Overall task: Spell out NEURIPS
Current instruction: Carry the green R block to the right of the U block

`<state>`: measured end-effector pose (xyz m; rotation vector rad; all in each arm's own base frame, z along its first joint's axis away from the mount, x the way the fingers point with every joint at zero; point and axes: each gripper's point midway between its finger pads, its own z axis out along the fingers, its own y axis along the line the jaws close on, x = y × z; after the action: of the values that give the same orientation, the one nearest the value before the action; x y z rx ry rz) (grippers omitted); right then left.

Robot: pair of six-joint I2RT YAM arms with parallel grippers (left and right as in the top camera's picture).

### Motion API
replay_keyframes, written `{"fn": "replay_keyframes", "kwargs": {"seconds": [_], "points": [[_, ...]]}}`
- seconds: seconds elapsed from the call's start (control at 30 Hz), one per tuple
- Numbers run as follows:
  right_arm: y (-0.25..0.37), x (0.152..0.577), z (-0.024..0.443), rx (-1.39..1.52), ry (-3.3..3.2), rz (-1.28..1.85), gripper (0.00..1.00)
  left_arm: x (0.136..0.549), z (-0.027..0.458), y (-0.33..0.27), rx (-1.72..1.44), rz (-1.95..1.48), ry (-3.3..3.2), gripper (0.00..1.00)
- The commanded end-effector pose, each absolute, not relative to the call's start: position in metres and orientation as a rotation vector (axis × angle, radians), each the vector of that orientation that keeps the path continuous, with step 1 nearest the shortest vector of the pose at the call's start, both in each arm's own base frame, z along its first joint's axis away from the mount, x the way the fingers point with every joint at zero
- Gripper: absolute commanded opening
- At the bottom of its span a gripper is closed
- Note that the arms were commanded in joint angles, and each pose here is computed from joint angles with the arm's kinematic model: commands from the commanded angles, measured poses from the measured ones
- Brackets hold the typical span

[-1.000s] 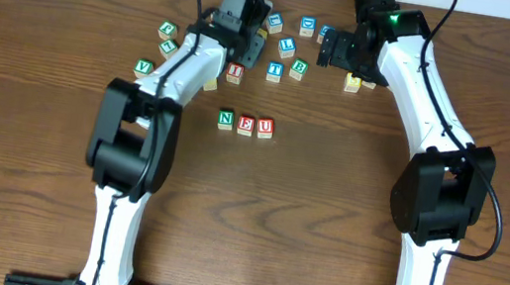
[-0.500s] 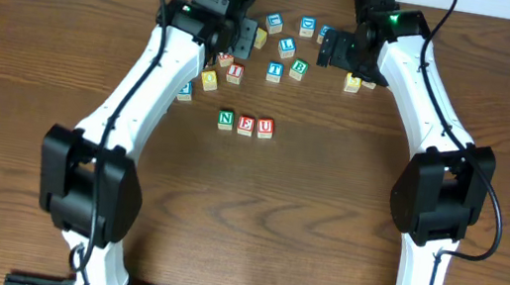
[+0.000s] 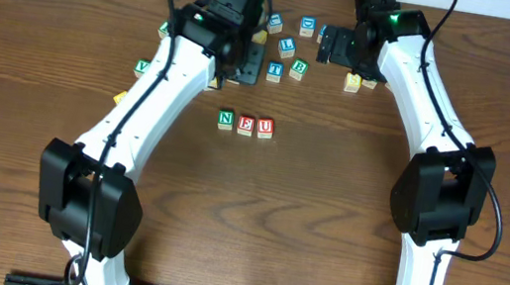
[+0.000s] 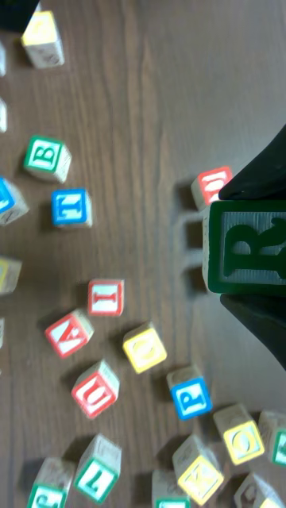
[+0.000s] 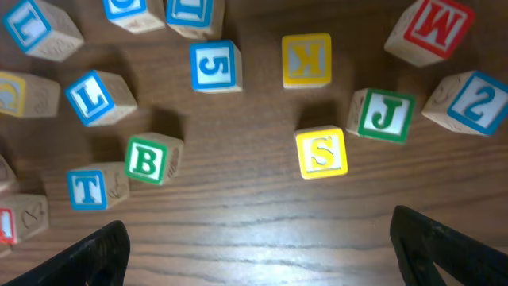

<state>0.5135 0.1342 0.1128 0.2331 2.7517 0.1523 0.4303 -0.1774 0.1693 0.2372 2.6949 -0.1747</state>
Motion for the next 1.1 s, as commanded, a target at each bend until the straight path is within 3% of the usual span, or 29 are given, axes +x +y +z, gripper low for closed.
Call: {"fn": "replay_keyframes", "kwargs": {"seconds": [0.0, 0.33, 0.7, 1.07], "points": [[0.114, 0.514, 0.159, 0.244, 2.674, 0.159, 0.99, 0.422, 0.183, -0.196, 0.260, -0.205, 2.670, 0.32], [0.043, 0.504, 0.208, 0.422, 2.605, 0.222, 0.99, 0.397, 0.158, -0.238, 0.264, -0.237, 2.740, 0.32], [0.018, 0.495, 0.203, 0.502, 2.640, 0.257, 0.99, 0.380, 0.103, -0.283, 0.341, -0.219, 2.825, 0.32], [0.018, 0.492, 0.201, 0.485, 2.656, 0.249, 0.99, 0.371, 0.054, -0.292, 0.338, -0.150, 2.920, 0.32]]}}
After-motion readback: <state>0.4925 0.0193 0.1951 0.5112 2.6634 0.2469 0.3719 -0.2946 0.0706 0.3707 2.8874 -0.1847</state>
